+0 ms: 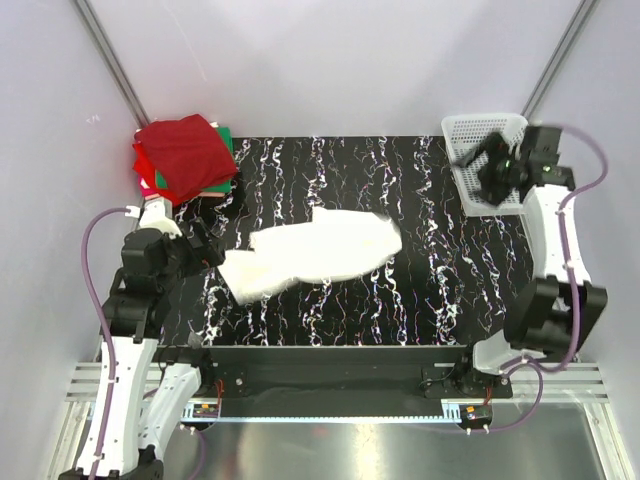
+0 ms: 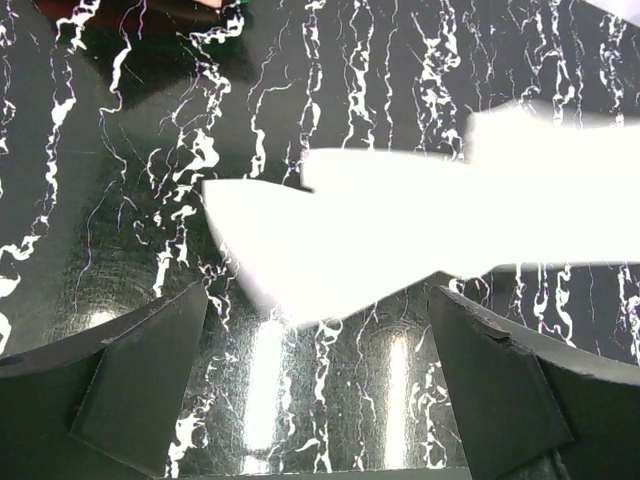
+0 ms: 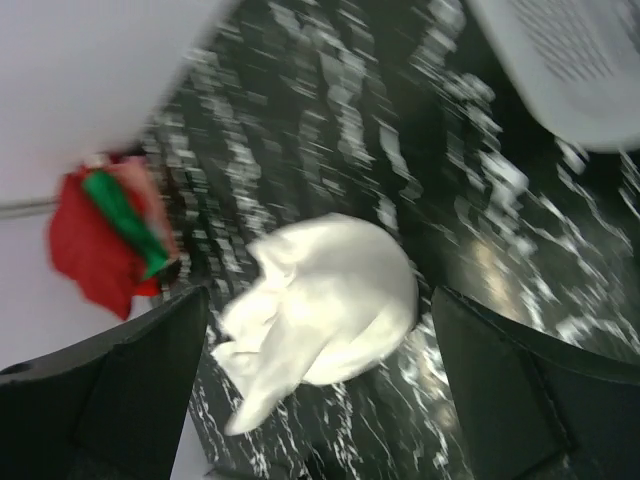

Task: Fold and stack the t-shirts
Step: Move the tshirt to the center of the board, then flatten the tshirt out

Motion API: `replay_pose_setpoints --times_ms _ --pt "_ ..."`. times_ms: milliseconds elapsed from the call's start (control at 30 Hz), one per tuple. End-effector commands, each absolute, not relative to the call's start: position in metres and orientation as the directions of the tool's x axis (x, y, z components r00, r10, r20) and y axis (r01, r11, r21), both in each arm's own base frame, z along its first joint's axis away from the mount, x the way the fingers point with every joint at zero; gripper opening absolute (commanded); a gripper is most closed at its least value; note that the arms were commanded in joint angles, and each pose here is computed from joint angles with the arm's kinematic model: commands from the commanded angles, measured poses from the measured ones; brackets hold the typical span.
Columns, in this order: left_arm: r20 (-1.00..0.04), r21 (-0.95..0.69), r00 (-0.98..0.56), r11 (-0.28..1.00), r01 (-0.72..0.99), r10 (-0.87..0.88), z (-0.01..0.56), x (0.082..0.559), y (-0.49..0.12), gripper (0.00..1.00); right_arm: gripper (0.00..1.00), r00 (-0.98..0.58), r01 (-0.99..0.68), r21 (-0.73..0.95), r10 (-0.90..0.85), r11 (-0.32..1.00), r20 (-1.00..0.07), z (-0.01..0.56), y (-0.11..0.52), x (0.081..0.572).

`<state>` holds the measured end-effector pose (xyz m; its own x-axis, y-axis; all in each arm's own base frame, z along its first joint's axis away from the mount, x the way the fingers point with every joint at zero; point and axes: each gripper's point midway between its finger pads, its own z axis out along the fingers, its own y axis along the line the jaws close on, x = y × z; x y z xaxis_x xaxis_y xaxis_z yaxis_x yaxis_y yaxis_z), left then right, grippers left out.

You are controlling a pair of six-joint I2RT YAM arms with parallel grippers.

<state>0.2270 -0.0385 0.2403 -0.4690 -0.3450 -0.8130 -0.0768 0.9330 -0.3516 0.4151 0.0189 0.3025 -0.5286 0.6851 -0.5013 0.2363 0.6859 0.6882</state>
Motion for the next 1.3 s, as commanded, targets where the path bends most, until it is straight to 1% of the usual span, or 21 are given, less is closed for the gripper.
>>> replay_pose_setpoints --times_ms 0,67,100,167,200,300,367,400,467,533,567,600,633,667,733,867,900,967,1000,1133,1267 --pt "-0.825 -0.343 -0.448 0.935 -0.088 -0.345 0.244 0.235 -0.036 0.99 1.00 -0.567 0.387 0.660 0.731 0.644 -0.380 0.242 0.009 0.393" --pt "-0.811 -0.349 -0.471 0.933 -0.087 -0.347 0.239 0.237 -0.038 0.99 1.00 -0.589 0.392 0.669 0.731 0.632 -0.345 0.227 0.016 0.378" --pt "-0.810 -0.353 -0.475 0.932 -0.075 -0.345 0.238 0.238 -0.041 0.99 1.00 -0.573 0.344 0.688 0.723 0.639 -0.385 0.240 0.020 0.373" --pt "-0.791 -0.360 -0.507 0.931 -0.065 -0.341 0.231 0.240 -0.047 0.99 1.00 -0.593 0.339 0.690 0.714 0.640 -0.372 0.227 0.032 0.359" --pt "-0.783 -0.358 -0.526 0.932 -0.052 -0.330 0.227 0.239 -0.052 0.98 1.00 -0.597 0.302 0.691 0.696 0.656 -0.400 0.233 0.041 0.352" --pt "-0.749 -0.324 -0.591 0.944 -0.066 -0.298 0.211 0.238 -0.066 0.96 1.00 -0.687 0.252 0.637 0.598 0.728 -0.413 0.210 0.082 0.332" --pt "-0.715 -0.285 -0.636 0.951 -0.115 -0.291 0.193 0.238 -0.071 0.94 1.00 -0.759 0.184 0.618 0.510 0.764 -0.404 0.191 0.122 0.317" --pt "-0.702 -0.272 -0.664 0.959 -0.084 -0.257 0.187 0.235 -0.084 0.93 1.00 -0.784 0.163 0.618 0.481 0.769 -0.392 0.183 0.135 0.313" --pt "-0.671 -0.236 -0.694 0.963 -0.133 -0.261 0.171 0.237 -0.089 0.89 1.00 -0.837 0.103 0.597 0.393 0.796 -0.380 0.170 0.169 0.299" --pt "-0.653 -0.232 -0.716 0.965 -0.122 -0.247 0.166 0.233 -0.097 0.87 1.00 -0.879 0.047 0.557 0.299 0.829 -0.371 0.155 0.197 0.292" --pt "-0.656 -0.225 -0.712 0.965 -0.132 -0.250 0.168 0.233 -0.095 0.85 0.99 -0.901 -0.036 0.537 0.206 0.843 -0.383 0.160 0.225 0.280" --pt "-0.652 -0.208 -0.718 0.968 -0.140 -0.244 0.170 0.228 -0.090 0.85 0.99 -0.919 -0.056 0.498 0.151 0.865 -0.365 0.148 0.236 0.277" --pt "-0.695 -0.204 -0.678 0.970 -0.134 -0.240 0.189 0.229 -0.084 0.86 0.99 -0.902 -0.104 0.457 0.111 0.883 -0.418 0.157 0.244 0.286" --pt "-0.711 -0.191 -0.665 0.973 -0.130 -0.228 0.197 0.226 -0.078 0.88 0.98 -0.911 -0.133 0.419 0.056 0.898 -0.410 0.153 0.253 0.278" --pt "-0.767 -0.150 -0.616 0.984 -0.101 -0.180 0.218 0.226 -0.068 0.91 0.94 -0.906 -0.144 0.371 0.028 0.917 -0.422 0.147 0.259 0.292" --pt "-0.830 -0.138 -0.526 0.982 -0.130 -0.186 0.229 0.219 -0.049 0.92 0.69 -0.912 -0.146 0.325 0.000 0.935 -0.409 0.133 0.269 0.313" --pt "-0.836 -0.156 -0.513 0.981 -0.113 -0.193 0.233 0.219 -0.051 0.92 0.68 -0.926 -0.144 0.299 -0.022 0.943 -0.377 0.116 0.273 0.314" --pt "-0.854 -0.186 -0.480 0.979 -0.082 -0.202 0.241 0.217 -0.054 0.93 0.66 -0.928 -0.154 0.259 -0.049 0.953 -0.370 0.109 0.278 0.319" --pt "-0.857 -0.183 -0.474 0.979 -0.092 -0.204 0.241 0.215 -0.051 0.94 0.62 -0.935 -0.157 0.236 -0.068 0.959 -0.348 0.095 0.280 0.318" --pt "-0.864 -0.194 -0.454 0.976 -0.100 -0.218 0.244 0.213 -0.048 0.95 0.55 -0.930 -0.220 0.203 -0.143 0.954 -0.339 0.081 0.305 0.314" --pt "-0.864 -0.193 -0.455 0.976 -0.100 -0.218 0.244 0.212 -0.048 0.95 0.53 -0.922 -0.243 0.131 -0.187 0.961 -0.340 0.071 0.314 0.315"
